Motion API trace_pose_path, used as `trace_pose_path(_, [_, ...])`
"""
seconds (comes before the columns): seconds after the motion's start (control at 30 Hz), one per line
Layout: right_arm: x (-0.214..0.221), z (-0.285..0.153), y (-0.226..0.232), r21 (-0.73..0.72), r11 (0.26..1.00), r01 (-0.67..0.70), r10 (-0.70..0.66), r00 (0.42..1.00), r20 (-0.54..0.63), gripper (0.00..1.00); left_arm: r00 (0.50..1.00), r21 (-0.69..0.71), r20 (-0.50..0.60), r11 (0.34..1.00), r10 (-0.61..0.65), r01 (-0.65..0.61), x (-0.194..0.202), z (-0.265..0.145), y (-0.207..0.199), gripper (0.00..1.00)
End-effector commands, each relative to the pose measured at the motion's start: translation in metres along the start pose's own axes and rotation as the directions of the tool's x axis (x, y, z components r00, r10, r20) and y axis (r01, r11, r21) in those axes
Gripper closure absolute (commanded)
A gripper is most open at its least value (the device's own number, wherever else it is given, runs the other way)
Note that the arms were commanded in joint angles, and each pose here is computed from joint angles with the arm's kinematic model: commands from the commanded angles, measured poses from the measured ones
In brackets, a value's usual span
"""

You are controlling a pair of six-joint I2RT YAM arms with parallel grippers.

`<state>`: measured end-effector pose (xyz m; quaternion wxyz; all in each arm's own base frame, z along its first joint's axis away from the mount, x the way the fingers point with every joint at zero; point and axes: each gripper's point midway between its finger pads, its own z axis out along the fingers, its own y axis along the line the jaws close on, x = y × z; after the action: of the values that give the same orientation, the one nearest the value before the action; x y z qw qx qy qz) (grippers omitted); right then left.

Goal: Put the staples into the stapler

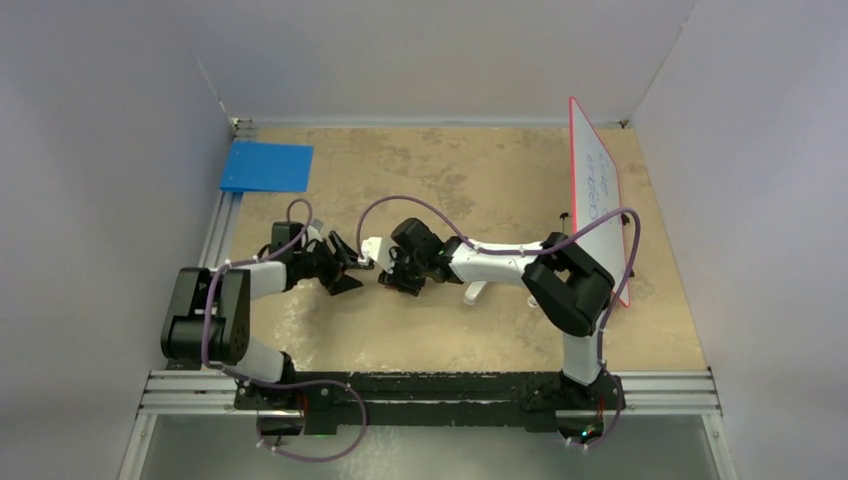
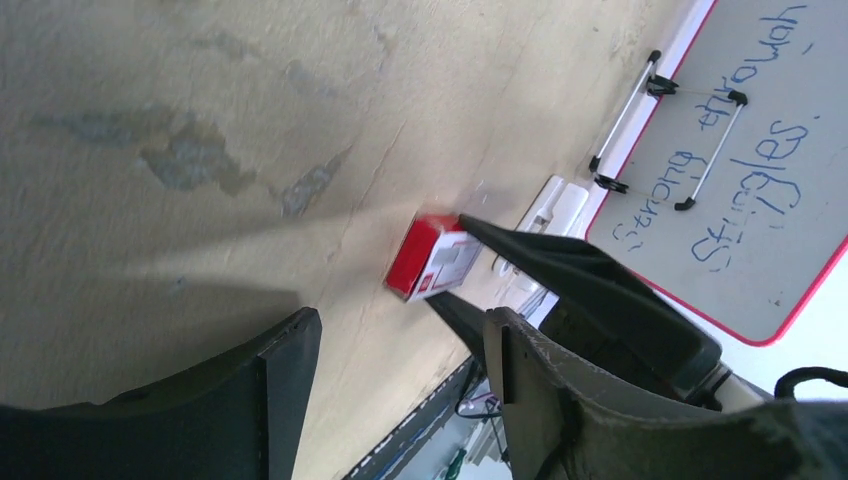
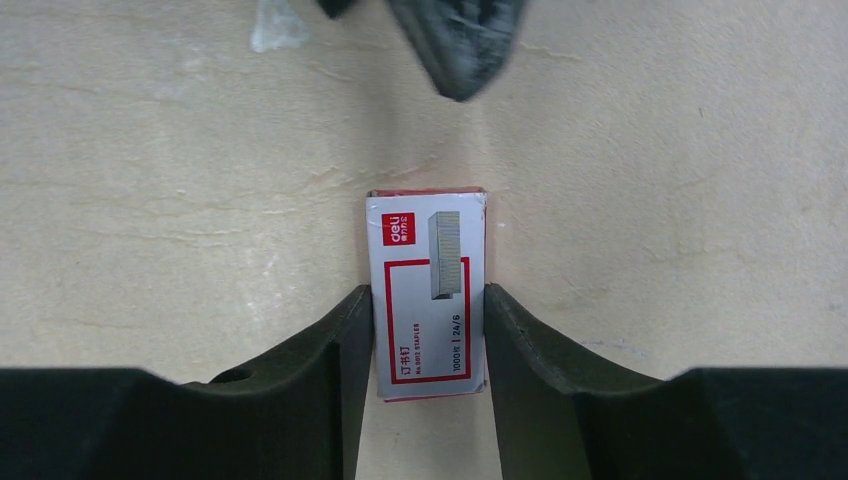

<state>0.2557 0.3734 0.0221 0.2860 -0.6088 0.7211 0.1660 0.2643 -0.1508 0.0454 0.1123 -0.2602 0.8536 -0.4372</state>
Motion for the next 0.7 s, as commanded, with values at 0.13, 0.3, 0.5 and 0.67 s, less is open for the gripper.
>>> trace_pose_path(0.13, [0.001, 0.001, 0.033, -0.182, 0.973, 0.145, -0.134, 0.989, 0.067, 0.57, 0.981, 0.223, -0.020, 0.957, 0.193, -0.184, 0.004, 0.015, -0.032, 0.41])
trace_pose_path(0.3, [0.007, 0.009, 0.034, -0.199, 0.968, 0.154, -0.147, 0.988, 0.047, 0.60, 0.970, 0.244, -0.072, 0.947, 0.231, -0.207, 0.021, 0.023, -0.021, 0.41])
trace_pose_path(0.5, [0.006, 0.013, 0.031, -0.189, 0.969, 0.156, -0.149, 0.988, 0.049, 0.58, 0.968, 0.251, -0.099, 0.947, 0.229, -0.199, 0.030, 0.025, -0.012, 0.54])
trace_pose_path(0.67, [0.005, 0.014, 0.030, -0.184, 0.970, 0.158, -0.151, 0.987, 0.053, 0.58, 0.966, 0.258, -0.098, 0.944, 0.238, -0.206, 0.031, 0.025, -0.013, 0.62])
